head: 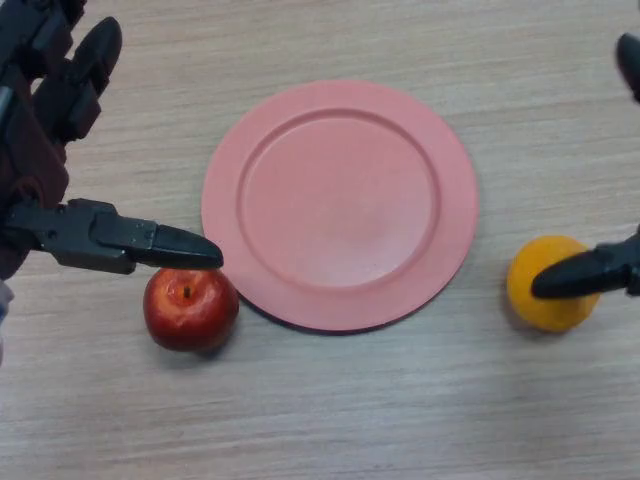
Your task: Pick up the red apple and place it on the plate
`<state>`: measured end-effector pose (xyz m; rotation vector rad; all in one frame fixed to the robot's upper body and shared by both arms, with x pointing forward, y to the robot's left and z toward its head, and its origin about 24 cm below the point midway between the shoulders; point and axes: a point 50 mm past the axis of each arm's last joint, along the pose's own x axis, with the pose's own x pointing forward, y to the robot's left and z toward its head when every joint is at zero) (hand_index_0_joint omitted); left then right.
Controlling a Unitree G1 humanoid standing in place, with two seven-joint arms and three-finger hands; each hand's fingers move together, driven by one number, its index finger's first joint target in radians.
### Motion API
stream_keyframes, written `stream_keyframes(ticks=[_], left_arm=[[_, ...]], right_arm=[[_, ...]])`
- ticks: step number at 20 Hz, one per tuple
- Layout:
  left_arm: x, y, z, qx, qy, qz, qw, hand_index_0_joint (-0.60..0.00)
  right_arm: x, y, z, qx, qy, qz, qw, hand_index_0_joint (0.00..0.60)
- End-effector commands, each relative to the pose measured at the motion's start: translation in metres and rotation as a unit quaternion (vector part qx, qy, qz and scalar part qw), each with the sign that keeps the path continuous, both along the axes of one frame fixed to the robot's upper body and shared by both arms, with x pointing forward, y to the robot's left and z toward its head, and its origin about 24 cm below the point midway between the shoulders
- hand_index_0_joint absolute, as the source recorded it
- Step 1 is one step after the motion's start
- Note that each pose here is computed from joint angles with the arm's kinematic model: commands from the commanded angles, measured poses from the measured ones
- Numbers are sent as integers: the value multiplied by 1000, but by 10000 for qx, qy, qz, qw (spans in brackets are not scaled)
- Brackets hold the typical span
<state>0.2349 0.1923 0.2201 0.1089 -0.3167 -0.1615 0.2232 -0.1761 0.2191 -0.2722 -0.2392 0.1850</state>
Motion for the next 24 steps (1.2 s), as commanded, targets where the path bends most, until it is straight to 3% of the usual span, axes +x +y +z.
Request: stream_keyframes(ticks=[1,4,10,12,14,17,20,24], left_arm=[[-19,8,33,174,-1169,224,9927,0],[-23,5,38,194,-1431,143,9894,0],[-34,7,34,105,-1276,35,9918,0],[-42,2,22,366,-1269,55,9912,0],[-44,3,2,-226,-907,390,9949,0],[-39,4,-29,-227,-947,859,9915,0],[-34,11,-47,-157,-1116,1022,9884,0],[-28,9,-80,-12,-886,923,9918,0]], right_arm=[[-14,0,24,-60,-897,54,9959,0],[-17,1,25,-103,-873,117,9961,0],[-20,6,30,-111,-911,285,9954,0],[-22,8,30,-9,-933,335,9951,0],[-22,8,31,87,-964,344,9947,0],[-23,6,32,161,-1005,285,9944,0],[-22,5,32,204,-952,257,9949,0],[-22,8,36,85,-1053,274,9940,0]])
